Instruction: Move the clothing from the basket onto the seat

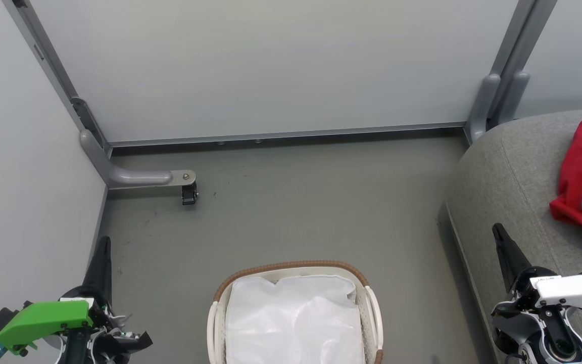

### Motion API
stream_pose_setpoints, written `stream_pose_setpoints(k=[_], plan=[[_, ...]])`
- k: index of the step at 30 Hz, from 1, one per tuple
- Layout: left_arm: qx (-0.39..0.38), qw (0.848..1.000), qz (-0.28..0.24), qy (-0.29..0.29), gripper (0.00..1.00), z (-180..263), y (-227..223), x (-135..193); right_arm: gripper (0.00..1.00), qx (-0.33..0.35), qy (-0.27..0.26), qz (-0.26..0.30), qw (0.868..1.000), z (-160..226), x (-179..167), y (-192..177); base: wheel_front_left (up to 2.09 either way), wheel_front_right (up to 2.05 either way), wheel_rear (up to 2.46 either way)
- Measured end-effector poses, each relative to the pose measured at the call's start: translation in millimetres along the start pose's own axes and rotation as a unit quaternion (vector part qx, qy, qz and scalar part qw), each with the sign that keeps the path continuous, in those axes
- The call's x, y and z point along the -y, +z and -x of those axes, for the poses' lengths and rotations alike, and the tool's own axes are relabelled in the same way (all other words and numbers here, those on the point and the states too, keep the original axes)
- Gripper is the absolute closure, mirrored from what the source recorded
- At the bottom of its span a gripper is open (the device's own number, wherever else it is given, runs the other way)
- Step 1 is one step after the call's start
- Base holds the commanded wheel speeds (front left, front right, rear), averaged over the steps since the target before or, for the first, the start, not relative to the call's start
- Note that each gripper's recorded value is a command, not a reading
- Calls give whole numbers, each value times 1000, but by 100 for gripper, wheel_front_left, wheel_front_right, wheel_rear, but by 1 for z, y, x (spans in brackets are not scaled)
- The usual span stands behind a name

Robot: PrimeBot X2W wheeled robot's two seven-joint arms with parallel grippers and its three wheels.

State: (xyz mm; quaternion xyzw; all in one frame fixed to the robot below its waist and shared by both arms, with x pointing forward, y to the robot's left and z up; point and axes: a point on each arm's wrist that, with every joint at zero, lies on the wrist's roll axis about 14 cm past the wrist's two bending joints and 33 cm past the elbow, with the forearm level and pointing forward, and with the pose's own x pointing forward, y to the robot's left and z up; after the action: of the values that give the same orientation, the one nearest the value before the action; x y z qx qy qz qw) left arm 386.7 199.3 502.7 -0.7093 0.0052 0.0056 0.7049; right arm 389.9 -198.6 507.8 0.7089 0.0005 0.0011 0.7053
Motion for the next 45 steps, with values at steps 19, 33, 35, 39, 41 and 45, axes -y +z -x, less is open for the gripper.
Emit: stream_pose_setpoints(k=[19, 33, 35, 39, 41, 45], plan=[[0, 1000, 0, -1, 100, -1, 0, 1, 100, 0, 0, 0, 1000, 0, 0, 0, 0, 0, 0], [0, 1000, 0, -1, 100, -1, 0, 1, 100, 0, 0, 0, 1000, 0, 0, 0, 0, 0, 0], [0, 1000, 0, -1, 100, -1, 0, 1, 100, 0, 0, 0, 1000, 0, 0, 0, 0, 0, 0], [0, 1000, 0, -1, 100, -1, 0, 1, 100, 0, 0, 0, 1000, 0, 0, 0, 0, 0, 0], [0, 1000, 0, -1, 100, -1, 0, 1, 100, 0, 0, 0, 1000, 0, 0, 0, 0, 0, 0], [0, 1000, 0, -1, 100, -1, 0, 1, 100, 0, 0, 0, 1000, 0, 0, 0, 0, 0, 0]])
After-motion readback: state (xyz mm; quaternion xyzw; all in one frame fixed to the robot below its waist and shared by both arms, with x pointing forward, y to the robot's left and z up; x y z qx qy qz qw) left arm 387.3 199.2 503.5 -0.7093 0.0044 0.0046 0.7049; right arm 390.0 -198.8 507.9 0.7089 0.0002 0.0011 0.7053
